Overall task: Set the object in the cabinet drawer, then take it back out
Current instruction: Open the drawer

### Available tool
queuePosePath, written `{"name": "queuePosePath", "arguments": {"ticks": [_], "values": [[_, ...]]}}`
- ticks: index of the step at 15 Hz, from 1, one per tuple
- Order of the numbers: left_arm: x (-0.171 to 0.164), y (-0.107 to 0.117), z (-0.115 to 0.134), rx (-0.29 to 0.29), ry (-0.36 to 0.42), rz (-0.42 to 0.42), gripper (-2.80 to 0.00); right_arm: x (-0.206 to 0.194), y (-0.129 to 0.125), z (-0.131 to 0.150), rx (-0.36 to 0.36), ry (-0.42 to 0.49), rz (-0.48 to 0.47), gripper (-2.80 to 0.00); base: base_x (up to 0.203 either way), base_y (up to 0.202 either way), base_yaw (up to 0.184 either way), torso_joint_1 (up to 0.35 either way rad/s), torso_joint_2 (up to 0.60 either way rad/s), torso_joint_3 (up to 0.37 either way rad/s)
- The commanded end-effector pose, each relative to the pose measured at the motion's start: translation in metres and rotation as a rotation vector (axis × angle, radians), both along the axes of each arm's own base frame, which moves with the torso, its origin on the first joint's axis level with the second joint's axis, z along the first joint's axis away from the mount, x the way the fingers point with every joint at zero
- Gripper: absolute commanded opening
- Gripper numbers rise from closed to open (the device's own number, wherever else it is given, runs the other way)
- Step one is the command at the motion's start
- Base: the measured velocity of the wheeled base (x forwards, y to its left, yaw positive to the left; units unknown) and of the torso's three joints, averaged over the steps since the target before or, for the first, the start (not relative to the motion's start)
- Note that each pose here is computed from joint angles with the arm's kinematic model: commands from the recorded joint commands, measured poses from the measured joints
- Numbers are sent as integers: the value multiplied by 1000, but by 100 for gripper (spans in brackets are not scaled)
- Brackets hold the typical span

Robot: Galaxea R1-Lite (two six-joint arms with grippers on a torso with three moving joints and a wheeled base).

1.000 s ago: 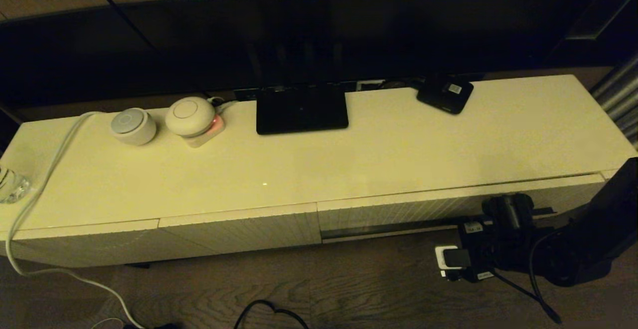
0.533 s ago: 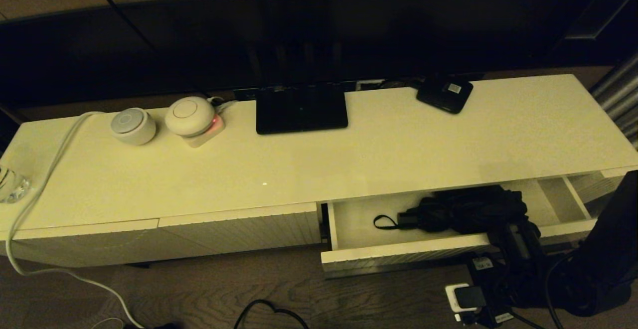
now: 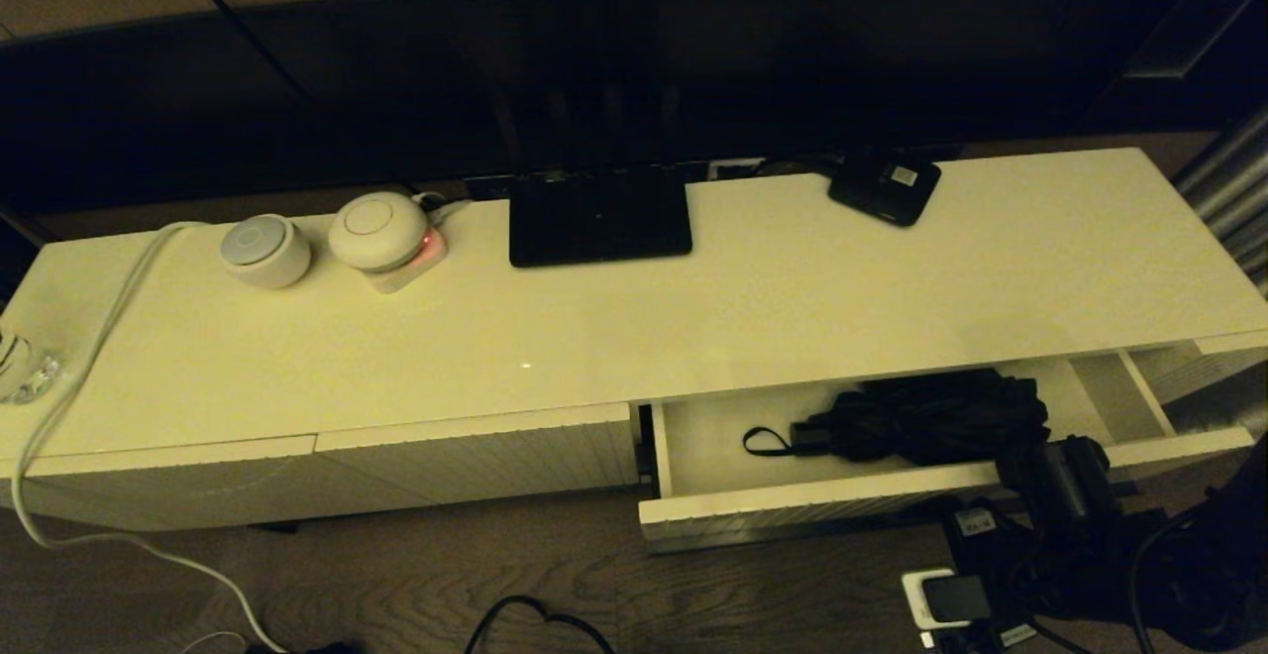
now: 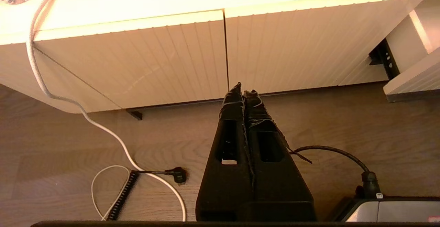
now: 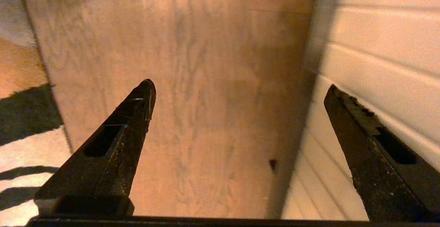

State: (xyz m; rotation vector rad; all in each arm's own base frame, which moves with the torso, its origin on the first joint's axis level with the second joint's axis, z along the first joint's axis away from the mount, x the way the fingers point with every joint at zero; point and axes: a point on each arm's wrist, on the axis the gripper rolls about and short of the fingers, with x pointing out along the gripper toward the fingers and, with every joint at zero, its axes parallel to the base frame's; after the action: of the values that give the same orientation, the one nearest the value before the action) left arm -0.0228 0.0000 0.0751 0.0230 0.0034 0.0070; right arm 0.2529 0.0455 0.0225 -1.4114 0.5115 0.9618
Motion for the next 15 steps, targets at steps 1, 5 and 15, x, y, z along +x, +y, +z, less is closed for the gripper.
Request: {"name": "queuePosePath", "arguments": {"ticks": [1,5,15], "values": [[0,0,-1,0,3,1,-280,-15,-2,23,7,-76,8,0,0,0,0,0,0,0],[0,0,-1,0,3,1,-280,-54,-7,37,11,-84,12,-280,0,0,0,0,0,0],[0,0,-1,0,3,1,-280,-146,-21,121,361,-99,-310,-280,0,0,0,0,0,0]]}}
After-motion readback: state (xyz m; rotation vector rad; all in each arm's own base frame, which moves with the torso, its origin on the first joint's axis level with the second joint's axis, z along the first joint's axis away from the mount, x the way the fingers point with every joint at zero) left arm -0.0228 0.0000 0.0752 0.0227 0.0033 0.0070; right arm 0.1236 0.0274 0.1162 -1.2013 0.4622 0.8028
